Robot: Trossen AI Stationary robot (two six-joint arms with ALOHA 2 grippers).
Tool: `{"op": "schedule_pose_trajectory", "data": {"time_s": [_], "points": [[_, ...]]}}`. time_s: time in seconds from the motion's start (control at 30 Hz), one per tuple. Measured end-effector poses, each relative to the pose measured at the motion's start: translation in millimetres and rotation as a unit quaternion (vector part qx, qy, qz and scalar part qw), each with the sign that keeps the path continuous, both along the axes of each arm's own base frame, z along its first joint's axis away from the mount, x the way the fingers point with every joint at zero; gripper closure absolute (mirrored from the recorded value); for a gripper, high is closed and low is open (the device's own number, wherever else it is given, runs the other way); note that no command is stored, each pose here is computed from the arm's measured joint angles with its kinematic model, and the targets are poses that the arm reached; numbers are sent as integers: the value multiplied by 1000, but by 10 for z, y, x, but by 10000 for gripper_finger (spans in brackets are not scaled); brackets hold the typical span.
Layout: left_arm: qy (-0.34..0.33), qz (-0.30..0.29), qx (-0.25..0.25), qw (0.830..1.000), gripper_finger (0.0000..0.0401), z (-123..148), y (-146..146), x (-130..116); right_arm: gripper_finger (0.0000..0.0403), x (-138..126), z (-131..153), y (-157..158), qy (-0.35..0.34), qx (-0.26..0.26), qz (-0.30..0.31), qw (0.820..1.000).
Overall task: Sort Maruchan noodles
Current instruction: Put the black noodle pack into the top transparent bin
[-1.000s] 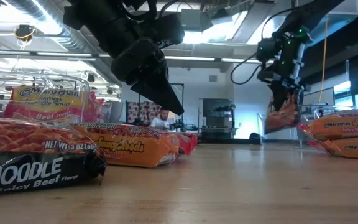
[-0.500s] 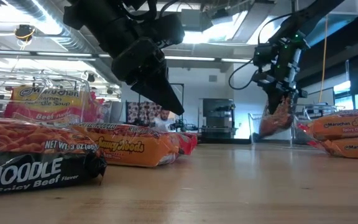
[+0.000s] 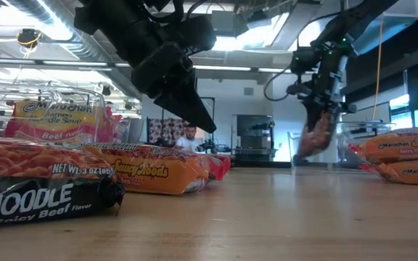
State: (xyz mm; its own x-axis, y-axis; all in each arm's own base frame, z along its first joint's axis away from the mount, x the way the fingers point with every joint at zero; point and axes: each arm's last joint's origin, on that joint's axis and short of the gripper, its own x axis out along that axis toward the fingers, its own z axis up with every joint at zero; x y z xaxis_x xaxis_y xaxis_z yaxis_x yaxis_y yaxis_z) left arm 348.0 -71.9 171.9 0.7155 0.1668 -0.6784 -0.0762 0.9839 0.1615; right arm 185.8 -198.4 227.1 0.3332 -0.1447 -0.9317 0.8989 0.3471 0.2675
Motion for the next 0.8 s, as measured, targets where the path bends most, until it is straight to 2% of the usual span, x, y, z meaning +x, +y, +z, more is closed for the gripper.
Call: {"op": "schedule_pose_trajectory", "data": {"time_s": [0.13, 0.23, 0.33, 0.4, 0.47, 0.53, 0.67, 0.73, 0.8], "points": [[0, 0, 0, 1000, 221, 0, 0, 0, 343, 86, 7, 57, -7, -6, 11, 1000], [0, 0, 0, 1000, 221, 0, 0, 0, 342, 89, 15, 50, 10, -30, 21, 999], [0, 0, 0, 1000, 221, 0, 0, 0, 343, 103, 129, 18, 34, -72, 78, 994], [0, 0, 0, 1000, 221, -1, 0, -1, 342, 115, 230, -4, 52, -105, 136, 984], [0, 0, 0, 1000, 221, 0, 0, 0, 343, 133, 333, -32, 71, -146, 204, 965], [0, 0, 0, 1000, 221, 0, 0, 0, 343, 147, 407, -52, 89, -183, 275, 940], [0, 2, -2, 1000, 221, 0, 0, 0, 343, 145, 447, -78, 142, -239, 402, 873], [-1, 7, -7, 1000, 221, 0, 0, 0, 343, 125, 440, -121, 159, -254, 444, 844], [-2, 9, -10, 1000, 221, 0, 3, 0, 343, 108, 406, -174, 169, -256, 467, 829]]}}
